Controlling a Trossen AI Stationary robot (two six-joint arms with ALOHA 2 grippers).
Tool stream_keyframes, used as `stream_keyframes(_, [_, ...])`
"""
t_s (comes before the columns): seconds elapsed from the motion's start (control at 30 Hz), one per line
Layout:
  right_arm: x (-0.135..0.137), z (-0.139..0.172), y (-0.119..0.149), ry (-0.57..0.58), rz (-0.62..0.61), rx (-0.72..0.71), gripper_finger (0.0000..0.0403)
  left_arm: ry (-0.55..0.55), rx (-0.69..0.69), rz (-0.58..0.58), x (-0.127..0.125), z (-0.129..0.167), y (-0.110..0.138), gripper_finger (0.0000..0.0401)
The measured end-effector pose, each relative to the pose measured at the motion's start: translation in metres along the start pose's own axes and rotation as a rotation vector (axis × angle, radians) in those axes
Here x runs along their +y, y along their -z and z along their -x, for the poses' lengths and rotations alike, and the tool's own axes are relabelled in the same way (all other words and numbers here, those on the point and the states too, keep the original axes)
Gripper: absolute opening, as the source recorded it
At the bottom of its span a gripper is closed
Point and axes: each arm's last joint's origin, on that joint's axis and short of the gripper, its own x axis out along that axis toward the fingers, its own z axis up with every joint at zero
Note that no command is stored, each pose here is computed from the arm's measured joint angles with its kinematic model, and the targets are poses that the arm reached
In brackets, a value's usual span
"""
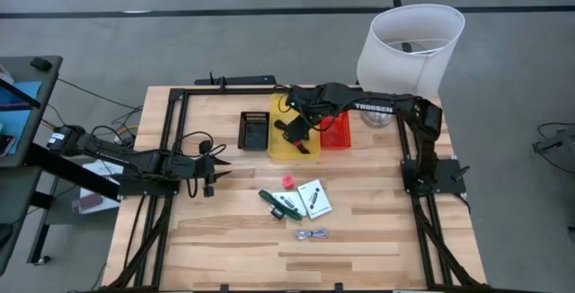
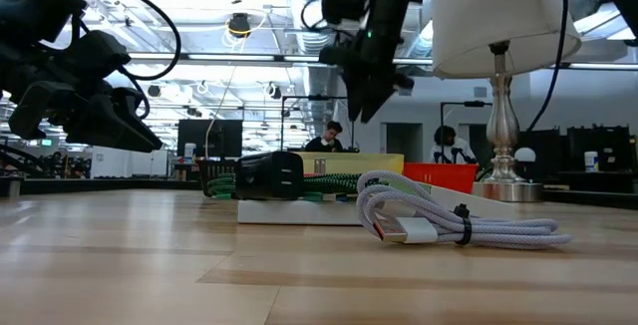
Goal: Pick and place items into bin
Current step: Put the green charger cable into the yellow bin
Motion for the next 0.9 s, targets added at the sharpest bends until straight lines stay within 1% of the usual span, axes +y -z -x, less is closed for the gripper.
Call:
stream_keyframes(0.07, [0.009,0.015,0.000,0.064,0.046,-0.027,0.0131,0.000,0.000,0.000,0.000,0.000,0.000,0.0116])
stream_keyframes(0.17, [0.026,0.050,0.004,0.135,0.114,-0.147,0.0127,0.000,0.000,0.000,0.000,0.000,0.000,0.0116])
stream_keyframes(0.3, [0.043,0.096,0.023,0.182,0.173,-0.308,0.0123,0.000,0.001,0.000,0.000,0.000,0.000,0.0116])
stream_keyframes(0.37, [0.050,0.118,0.036,0.196,0.197,-0.371,0.0123,0.000,0.001,0.000,0.000,0.000,0.000,0.0116])
stream_keyframes(0.53, [0.066,0.170,0.076,0.154,0.265,-0.497,0.0123,0.000,0.002,-0.001,0.000,0.000,0.000,0.0116])
stream_keyframes(0.7, [0.077,0.201,0.120,0.127,0.344,-0.542,0.0123,0.000,0.003,-0.001,0.000,0.000,0.000,0.0116])
stream_keyframes(0.8, [0.083,0.210,0.144,0.128,0.381,-0.537,0.0123,0.001,0.003,-0.002,0.000,0.000,0.000,0.0116])
stream_keyframes(0.9, [0.090,0.215,0.165,0.111,0.390,-0.523,0.0123,0.000,0.004,-0.001,0.000,0.000,0.000,0.0116])
